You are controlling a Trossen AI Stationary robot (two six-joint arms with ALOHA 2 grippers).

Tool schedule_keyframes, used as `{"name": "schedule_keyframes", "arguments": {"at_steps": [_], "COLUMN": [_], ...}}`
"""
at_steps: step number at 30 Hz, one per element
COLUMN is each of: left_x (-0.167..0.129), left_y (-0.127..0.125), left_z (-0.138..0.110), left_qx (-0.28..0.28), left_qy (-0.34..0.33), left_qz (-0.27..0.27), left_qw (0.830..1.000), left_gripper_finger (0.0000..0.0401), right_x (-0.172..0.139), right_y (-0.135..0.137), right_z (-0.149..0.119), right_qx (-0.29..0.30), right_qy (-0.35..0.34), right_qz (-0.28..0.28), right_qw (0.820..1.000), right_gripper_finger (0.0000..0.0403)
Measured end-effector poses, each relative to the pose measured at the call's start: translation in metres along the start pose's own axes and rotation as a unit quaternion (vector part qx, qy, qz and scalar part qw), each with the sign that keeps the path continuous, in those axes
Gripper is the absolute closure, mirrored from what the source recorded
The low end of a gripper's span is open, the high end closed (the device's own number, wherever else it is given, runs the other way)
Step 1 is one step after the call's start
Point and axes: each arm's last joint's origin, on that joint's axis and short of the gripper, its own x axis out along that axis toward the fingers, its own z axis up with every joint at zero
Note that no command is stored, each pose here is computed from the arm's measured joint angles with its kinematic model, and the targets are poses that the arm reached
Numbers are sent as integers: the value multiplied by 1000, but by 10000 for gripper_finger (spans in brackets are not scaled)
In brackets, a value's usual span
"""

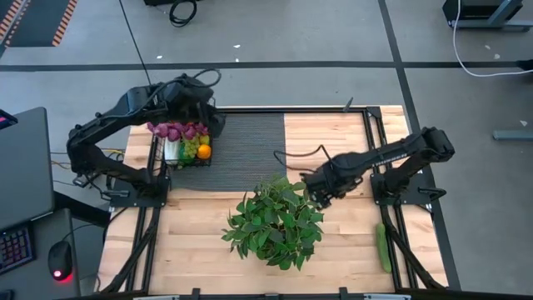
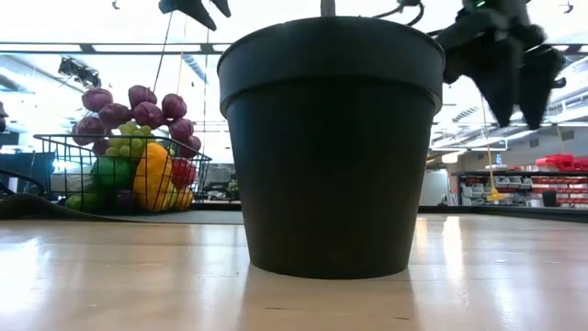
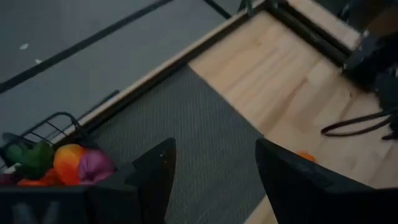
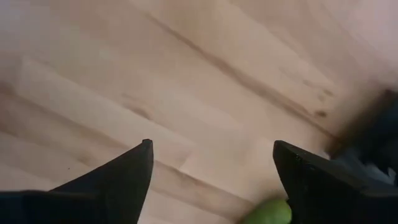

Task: Build produce basket
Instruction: Put the green cucumber into the wire basket

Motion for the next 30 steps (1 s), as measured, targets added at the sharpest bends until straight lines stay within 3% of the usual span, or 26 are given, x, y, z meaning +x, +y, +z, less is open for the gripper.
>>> {"name": "schedule_keyframes", "arguments": {"at_steps": [9, 18, 22, 30], "left_x": [-2, -8, -10, -15], "left_y": [-17, -27, -32, -41], "left_z": [-9, -27, -30, -35], "left_qx": [-9, 14, 3, -1], "left_qy": [20, 70, 73, 78], "left_qz": [-22, -23, -31, -46], "left_qw": [1000, 997, 997, 996], "left_gripper_finger": [173, 183, 183, 187], "right_x": [6, 10, 18, 53], "right_y": [10, -8, -16, -22], "right_z": [-65, -133, -149, -169], "right_qx": [24, 140, 144, 137], "right_qy": [-11, -37, -47, 11], "right_qz": [-28, -97, -114, -109], "right_qw": [999, 985, 982, 985], "right_gripper_finger": [7, 17, 18, 18]}}
